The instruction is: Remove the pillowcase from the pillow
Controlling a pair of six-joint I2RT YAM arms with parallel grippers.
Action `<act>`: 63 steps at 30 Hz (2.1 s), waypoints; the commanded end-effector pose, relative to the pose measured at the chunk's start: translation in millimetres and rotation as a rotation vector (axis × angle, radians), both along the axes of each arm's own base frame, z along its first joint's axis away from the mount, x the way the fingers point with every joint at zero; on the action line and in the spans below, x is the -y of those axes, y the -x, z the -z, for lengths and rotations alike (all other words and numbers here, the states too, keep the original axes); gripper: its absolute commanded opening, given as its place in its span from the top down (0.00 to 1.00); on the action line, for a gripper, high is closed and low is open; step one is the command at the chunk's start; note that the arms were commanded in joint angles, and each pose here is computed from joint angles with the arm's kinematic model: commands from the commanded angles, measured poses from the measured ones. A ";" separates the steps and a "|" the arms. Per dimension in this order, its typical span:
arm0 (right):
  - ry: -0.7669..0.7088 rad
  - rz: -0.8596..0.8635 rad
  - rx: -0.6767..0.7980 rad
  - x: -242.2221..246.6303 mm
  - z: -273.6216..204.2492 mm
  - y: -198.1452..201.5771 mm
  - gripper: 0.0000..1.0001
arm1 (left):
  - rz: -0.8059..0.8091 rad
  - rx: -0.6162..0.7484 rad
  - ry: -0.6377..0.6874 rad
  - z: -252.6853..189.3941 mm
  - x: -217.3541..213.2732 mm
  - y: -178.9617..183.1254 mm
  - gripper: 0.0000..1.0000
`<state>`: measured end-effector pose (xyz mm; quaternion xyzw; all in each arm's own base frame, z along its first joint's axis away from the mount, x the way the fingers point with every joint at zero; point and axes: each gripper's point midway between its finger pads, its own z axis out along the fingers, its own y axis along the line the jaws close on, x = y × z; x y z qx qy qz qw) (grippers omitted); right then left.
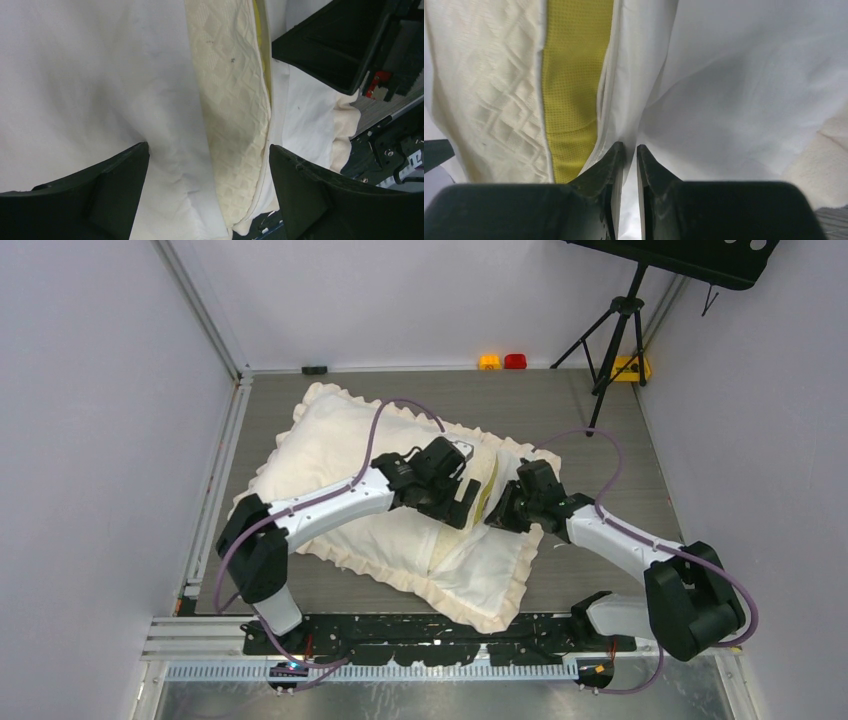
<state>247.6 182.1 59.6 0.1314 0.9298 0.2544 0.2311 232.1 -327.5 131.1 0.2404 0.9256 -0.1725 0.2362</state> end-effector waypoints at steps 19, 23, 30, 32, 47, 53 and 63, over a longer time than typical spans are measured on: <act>0.017 -0.008 0.035 14.1 1.6 20.1 0.62 | -0.151 0.095 -0.053 -0.2 -6.0 -36.9 1.00; -0.121 -0.059 0.171 -4.5 -41.1 14.3 0.43 | -0.148 0.092 0.039 -27.9 -1.7 -36.0 1.00; -0.216 -0.044 0.273 -17.4 -84.2 -2.8 0.35 | -0.166 0.108 0.261 -91.3 10.6 -32.4 1.00; -0.185 -0.020 0.240 -15.1 -74.9 -8.0 0.35 | -0.175 0.121 0.299 -104.7 8.2 -34.3 1.00; -0.073 -0.045 0.040 -3.6 -6.6 17.1 0.30 | -0.242 0.039 0.475 -120.2 -11.8 -54.0 1.00; -0.195 -0.143 0.227 -21.0 -76.9 12.4 0.16 | -0.226 0.011 0.466 -111.2 -8.4 -52.0 1.00; -0.282 -0.185 0.337 -37.5 -133.6 3.4 0.26 | -0.209 -0.013 0.502 -116.0 0.4 -51.2 1.00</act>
